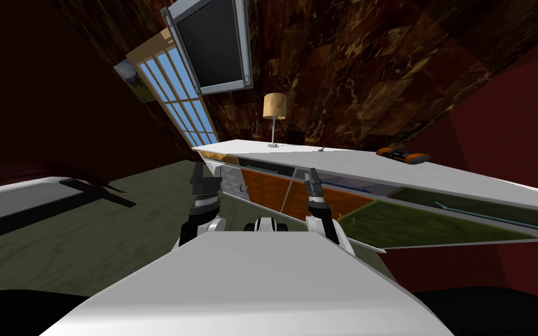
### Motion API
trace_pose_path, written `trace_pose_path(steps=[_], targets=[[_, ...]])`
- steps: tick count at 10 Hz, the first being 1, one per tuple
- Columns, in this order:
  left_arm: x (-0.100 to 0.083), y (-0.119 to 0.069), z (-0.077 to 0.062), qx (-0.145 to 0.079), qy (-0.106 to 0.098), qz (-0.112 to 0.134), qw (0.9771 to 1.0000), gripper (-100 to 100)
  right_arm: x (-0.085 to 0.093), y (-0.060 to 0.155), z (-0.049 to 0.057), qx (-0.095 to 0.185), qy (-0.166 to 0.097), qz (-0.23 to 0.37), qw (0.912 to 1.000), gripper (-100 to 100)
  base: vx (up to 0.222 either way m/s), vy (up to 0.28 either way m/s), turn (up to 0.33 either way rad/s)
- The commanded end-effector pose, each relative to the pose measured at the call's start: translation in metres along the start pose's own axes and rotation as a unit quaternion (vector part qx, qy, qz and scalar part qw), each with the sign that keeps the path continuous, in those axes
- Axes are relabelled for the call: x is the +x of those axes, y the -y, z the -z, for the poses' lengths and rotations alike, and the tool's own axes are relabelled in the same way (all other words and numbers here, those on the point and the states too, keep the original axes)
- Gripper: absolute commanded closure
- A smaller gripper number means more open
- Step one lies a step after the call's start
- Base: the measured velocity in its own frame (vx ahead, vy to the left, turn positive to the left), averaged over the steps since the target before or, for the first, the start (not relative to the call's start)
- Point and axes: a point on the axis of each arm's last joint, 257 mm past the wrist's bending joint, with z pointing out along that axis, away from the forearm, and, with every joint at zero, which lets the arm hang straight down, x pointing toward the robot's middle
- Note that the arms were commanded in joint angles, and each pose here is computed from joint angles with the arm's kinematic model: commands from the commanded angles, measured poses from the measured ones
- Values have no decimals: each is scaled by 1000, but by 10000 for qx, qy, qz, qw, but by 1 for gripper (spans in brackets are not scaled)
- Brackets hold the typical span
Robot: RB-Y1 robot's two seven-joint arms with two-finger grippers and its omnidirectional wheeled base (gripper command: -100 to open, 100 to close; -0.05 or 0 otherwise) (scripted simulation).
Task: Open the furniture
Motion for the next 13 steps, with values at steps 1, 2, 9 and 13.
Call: trace_pose_path(steps=[1,2,9,13], targets=[[0,0,0,0,0,0,10000,0,16,22,1,315,-381,572,9971,-100,32,23,-5],[0,0,0,0,0,0,10000,0,17,22,1,313,-403,627,9967,-100,26,15,-4],[0,0,0,0,0,0,10000,0,41,72,8,899,-1050,1986,9703,-100,23,11,-6],[0,0,0,0,0,0,10000,0,47,101,15,1202,-1351,2789,9431,-100,18,12,-10]])
